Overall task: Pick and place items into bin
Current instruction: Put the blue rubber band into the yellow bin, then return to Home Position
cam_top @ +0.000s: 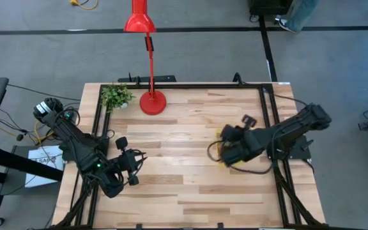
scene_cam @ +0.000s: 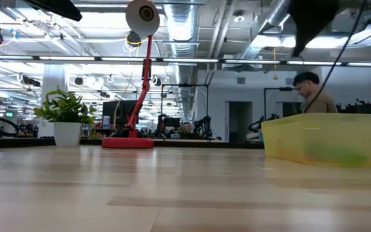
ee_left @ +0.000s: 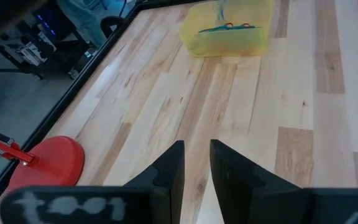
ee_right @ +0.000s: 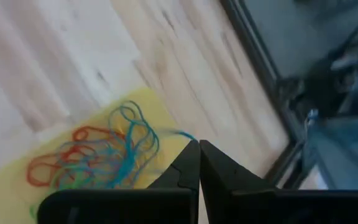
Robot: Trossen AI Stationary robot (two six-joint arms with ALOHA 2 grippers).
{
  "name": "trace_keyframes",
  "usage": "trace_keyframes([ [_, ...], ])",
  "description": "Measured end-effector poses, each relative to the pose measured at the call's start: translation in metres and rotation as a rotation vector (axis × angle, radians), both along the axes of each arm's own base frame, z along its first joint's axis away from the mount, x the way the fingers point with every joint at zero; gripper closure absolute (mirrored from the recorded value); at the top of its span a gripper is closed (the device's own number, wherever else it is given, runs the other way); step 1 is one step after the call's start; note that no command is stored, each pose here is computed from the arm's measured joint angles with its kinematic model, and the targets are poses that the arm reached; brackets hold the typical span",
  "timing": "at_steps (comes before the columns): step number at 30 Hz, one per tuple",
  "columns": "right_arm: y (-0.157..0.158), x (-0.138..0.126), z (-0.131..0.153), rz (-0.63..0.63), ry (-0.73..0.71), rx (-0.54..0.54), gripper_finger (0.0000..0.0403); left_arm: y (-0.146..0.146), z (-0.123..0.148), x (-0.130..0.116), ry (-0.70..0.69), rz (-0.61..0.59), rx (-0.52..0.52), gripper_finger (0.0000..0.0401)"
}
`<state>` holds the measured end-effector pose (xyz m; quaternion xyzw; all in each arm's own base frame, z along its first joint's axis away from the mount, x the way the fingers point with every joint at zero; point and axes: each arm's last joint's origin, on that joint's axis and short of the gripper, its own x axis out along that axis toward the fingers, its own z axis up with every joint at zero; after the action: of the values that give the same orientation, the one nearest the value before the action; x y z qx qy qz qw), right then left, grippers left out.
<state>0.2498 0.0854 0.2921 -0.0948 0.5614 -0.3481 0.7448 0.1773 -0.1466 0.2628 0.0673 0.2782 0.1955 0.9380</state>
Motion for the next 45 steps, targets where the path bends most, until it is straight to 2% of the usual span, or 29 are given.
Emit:
trace_keyframes([
  [4, -0.014, -0.027, -0.017, -0.135, -0.085, 0.034, 0.0403, 0.0, 0.0, 0.0, -0.013, 0.009, 0.016, 0.0335],
  [7, -0.018, -0.034, -0.036, -0.139, -0.128, 0.054, 0.0403, 0.001, 0.0, 0.0, -0.014, 0.008, 0.026, 0.0335],
  [10, -0.018, -0.034, -0.052, -0.117, -0.154, 0.062, 0.0402, 0.0, 0.001, 0.0, -0.008, 0.0, 0.037, 0.0335],
  [13, -0.021, -0.033, -0.062, -0.131, -0.114, 0.066, 0.0392, 0.0, 0.0, 0.0, -0.007, 0.0, 0.034, 0.0335],
  [16, -0.023, -0.033, -0.071, -0.148, -0.058, 0.059, 0.0372, 0.0, 0.0, 0.0, -0.007, 0.0, 0.033, 0.0335],
  [22, -0.025, -0.023, -0.081, -0.172, -0.052, 0.057, 0.0331, 0.0, 0.0, 0.0, -0.006, -0.002, 0.032, 0.0335],
  [28, -0.023, -0.015, -0.091, -0.175, -0.05, 0.068, 0.032, -0.003, -0.003, -0.001, 0.1, -0.078, -0.071, 0.0335],
  [31, -0.019, -0.008, -0.099, -0.21, -0.071, 0.139, 0.032, -0.005, -0.005, -0.002, 0.177, -0.137, -0.14, 0.0335],
  [34, -0.016, 0.0, -0.102, -0.199, -0.099, 0.154, 0.032, -0.005, -0.005, -0.002, 0.225, -0.216, -0.058, 0.0335],
  [36, -0.014, 0.003, -0.098, -0.153, -0.084, 0.151, 0.032, -0.003, -0.002, 0.0, 0.209, -0.217, 0.031, 0.0335],
  [42, -0.011, -0.001, -0.068, -0.081, -0.049, 0.152, 0.032, 0.005, 0.02, 0.008, -0.02, 0.006, 0.135, 0.0335],
  [45, -0.011, -0.019, -0.05, -0.091, -0.013, 0.133, 0.032, 0.012, 0.036, 0.002, -0.027, 0.033, 0.161, 0.0335],
])
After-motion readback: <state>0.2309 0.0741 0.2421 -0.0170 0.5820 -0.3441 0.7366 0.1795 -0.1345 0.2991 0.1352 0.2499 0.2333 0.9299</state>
